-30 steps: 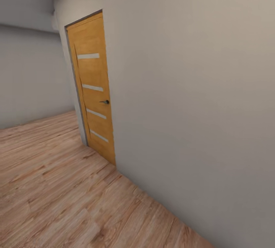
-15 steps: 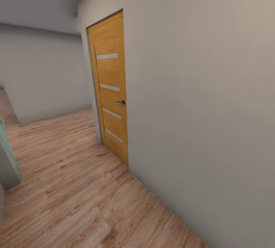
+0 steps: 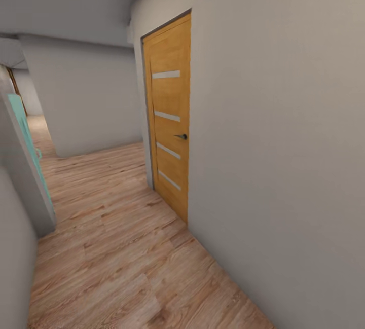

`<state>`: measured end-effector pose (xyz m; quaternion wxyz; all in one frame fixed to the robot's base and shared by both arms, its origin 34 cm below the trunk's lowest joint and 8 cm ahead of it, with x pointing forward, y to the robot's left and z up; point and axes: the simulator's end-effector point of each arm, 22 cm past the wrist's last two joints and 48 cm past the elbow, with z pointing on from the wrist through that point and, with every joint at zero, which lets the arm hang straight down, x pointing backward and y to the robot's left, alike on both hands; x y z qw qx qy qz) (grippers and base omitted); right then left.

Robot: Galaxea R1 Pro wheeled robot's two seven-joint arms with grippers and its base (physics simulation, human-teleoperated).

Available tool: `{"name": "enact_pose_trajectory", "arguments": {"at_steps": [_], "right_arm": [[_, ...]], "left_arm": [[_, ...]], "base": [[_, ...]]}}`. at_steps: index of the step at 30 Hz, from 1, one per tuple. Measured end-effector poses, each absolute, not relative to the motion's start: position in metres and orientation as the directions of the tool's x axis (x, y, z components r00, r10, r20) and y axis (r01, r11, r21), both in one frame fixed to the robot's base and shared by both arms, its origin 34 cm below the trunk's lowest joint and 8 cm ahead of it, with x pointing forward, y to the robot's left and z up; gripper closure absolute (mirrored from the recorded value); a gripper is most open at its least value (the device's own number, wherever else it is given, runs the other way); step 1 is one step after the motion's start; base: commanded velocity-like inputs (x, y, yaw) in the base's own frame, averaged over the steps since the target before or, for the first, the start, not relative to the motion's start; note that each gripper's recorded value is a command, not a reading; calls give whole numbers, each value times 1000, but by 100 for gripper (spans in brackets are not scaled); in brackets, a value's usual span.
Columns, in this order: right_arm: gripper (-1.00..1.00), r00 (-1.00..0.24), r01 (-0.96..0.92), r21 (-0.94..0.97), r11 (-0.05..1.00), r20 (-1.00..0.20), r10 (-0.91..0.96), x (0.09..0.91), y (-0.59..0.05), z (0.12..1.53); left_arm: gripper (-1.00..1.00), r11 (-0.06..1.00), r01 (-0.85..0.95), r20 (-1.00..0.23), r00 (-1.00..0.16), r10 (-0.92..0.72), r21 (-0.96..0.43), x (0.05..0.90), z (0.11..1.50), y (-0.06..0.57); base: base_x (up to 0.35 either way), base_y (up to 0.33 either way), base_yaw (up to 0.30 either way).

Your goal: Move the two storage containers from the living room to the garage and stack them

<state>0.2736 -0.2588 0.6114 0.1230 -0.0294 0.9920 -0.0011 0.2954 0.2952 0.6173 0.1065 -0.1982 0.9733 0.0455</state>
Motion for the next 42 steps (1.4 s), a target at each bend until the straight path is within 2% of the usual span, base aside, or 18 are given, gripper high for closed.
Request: {"name": "enact_pose_trajectory", "arguments": {"at_steps": [23, 42], "right_arm": [[-100, -968, -58, -10, 998, -244, -59, 274, -259, 611], [-100, -968, -58, -10, 998, -243, -58, 273, -259, 612]], "left_arm": [[-100, 917, -396, -225, -898, -377, 46, 295, 617, 295], [-100, 917, -395, -226, -899, -376, 46, 296, 617, 295]], "base": [[110, 0, 268], [217, 0, 234]]}}
